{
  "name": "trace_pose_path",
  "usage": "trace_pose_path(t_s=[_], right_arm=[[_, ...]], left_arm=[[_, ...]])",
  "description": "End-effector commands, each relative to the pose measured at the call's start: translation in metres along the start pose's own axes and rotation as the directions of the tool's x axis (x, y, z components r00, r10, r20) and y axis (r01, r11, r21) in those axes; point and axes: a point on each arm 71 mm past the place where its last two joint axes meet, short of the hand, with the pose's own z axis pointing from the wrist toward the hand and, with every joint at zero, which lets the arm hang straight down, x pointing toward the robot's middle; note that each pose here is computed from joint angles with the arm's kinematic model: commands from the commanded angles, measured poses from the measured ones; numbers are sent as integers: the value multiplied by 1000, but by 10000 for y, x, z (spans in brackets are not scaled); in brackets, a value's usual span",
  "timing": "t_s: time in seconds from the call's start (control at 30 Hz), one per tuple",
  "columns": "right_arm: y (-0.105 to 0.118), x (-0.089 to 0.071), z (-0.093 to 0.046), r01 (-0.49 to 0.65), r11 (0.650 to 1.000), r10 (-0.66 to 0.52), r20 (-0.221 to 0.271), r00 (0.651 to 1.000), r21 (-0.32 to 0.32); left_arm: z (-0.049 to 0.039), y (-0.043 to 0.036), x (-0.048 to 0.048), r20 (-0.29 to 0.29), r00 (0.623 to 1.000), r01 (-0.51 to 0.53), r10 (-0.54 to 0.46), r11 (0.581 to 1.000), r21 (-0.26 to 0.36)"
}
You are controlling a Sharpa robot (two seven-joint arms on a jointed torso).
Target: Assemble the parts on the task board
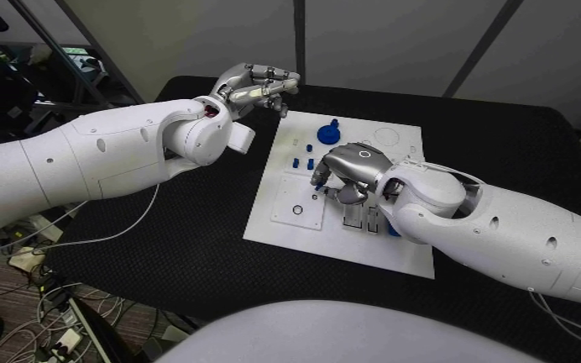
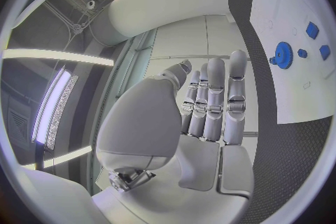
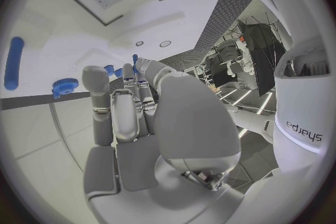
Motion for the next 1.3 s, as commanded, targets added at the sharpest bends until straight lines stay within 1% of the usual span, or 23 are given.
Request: trace_pose_path(t_s=[0.03,0.33,0.73,1.3], right_arm=[[24,32,2,-1,1000,1,-17,1000,-14],[60,87,7,-10,1000,9,-28,1000,-24],[57,109,18,-8,1000,7,-33,999,-21],[38,139,42,14,1000,-15,-60,998,-13]], left_arm=[[7,-10,12,-12,1000,9,-9,1000,2],[14,-7,19,-15,1000,10,-10,1000,0],[23,-3,31,-21,1000,12,-12,1000,-2],[29,1,44,-28,999,15,-15,1000,-5]])
